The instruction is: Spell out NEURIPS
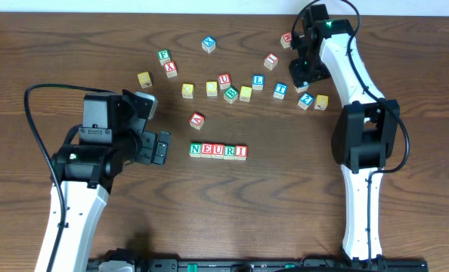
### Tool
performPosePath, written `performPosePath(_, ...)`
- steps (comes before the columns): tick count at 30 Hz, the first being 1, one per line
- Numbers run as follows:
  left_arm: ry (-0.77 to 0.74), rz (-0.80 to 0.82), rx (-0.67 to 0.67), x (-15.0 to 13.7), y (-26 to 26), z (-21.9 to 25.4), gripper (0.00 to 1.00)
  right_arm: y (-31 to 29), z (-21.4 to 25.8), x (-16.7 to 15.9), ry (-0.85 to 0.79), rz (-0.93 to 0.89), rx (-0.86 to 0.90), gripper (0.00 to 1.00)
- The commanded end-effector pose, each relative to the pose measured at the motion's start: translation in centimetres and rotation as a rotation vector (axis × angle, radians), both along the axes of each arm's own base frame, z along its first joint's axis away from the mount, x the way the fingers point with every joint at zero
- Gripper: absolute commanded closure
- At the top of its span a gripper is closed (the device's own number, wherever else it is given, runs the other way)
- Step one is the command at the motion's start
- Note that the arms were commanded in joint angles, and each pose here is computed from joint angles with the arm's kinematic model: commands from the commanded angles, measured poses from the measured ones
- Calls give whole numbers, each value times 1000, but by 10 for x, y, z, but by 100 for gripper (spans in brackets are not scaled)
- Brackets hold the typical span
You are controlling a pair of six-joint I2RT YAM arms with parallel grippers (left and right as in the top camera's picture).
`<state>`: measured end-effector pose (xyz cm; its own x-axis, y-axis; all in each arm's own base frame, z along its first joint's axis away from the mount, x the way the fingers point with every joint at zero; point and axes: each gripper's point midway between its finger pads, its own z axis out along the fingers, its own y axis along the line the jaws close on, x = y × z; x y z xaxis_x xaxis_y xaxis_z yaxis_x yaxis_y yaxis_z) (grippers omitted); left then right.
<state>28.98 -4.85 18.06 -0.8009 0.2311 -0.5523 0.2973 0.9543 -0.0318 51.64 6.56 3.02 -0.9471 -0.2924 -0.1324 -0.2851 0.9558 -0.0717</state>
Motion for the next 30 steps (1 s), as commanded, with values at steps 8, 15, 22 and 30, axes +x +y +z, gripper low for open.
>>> performPosePath(8, -29, 5, 9, 5, 2, 10, 2, 4, -25, -13, 47, 38, 24, 54)
performPosePath(15, -30, 4, 9, 5, 2, 10, 2, 6, -26, -8, 27, 39, 26, 53)
performPosePath(22, -29, 5, 9, 5, 2, 10, 2, 7, -22, -2, 2, 40, 27, 53)
performPosePath(30, -30, 4, 9, 5, 2, 10, 2, 7, -22, -1, -1, 40, 27, 68)
